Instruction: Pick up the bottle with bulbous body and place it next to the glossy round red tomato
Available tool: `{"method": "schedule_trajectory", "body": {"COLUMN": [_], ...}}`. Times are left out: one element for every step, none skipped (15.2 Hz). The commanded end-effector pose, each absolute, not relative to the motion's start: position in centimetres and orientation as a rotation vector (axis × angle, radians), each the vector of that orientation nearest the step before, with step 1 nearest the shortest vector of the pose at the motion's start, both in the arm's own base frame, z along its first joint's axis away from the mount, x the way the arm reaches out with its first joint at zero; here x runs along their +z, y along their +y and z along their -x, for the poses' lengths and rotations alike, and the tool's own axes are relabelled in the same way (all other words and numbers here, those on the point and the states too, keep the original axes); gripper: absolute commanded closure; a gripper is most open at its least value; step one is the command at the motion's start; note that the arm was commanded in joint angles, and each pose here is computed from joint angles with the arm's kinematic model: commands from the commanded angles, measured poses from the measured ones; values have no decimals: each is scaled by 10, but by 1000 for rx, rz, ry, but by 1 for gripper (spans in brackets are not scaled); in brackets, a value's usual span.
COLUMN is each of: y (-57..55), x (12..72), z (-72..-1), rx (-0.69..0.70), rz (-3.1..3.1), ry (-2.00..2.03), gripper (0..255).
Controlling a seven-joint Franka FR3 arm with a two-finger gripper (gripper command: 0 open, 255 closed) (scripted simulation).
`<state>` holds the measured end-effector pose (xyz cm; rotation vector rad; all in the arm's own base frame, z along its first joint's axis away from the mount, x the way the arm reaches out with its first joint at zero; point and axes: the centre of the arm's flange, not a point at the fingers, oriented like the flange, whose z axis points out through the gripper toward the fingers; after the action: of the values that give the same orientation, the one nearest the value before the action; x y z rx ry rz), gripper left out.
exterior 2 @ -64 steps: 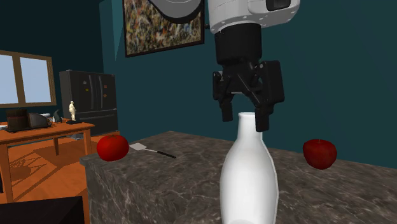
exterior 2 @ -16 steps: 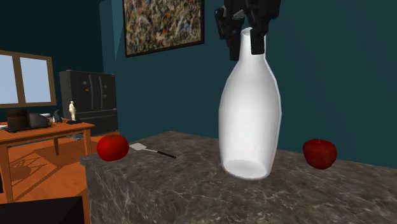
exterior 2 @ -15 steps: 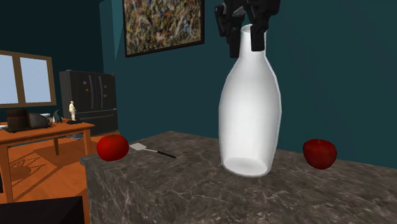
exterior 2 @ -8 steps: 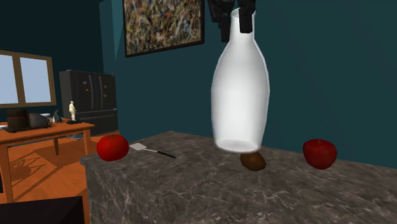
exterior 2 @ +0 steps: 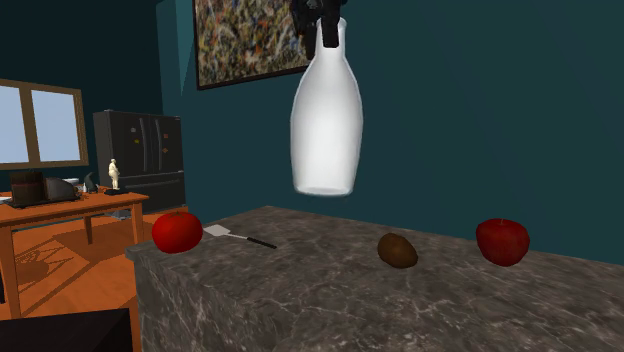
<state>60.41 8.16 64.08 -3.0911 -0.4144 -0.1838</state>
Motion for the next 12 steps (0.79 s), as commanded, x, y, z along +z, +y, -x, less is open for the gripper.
{"method": "schedule_trajectory", "body": {"y": [106,117,129,140,152,163,175,186,198,209,220,232], "x": [648,652,657,661,665,669,673,677,681,685,689,693], "z": [-593,-588,-583,-577,-572,-567,-562,-557,-552,-546,-541,-536], "rx": [-184,-184,-184,-184,-184,-184,-184,-184,-184,-184,-184,-184], "rz": [3092,3092,3092,3092,3092,3092,3092,3092,3092,3092,3092,3092], "ry": [-412,-412,-412,-412,-412,-412,-412,-412,-412,-412,-412,-412], "gripper": [255,255,255,255,255,255,255,255,255,255,255,255]}}
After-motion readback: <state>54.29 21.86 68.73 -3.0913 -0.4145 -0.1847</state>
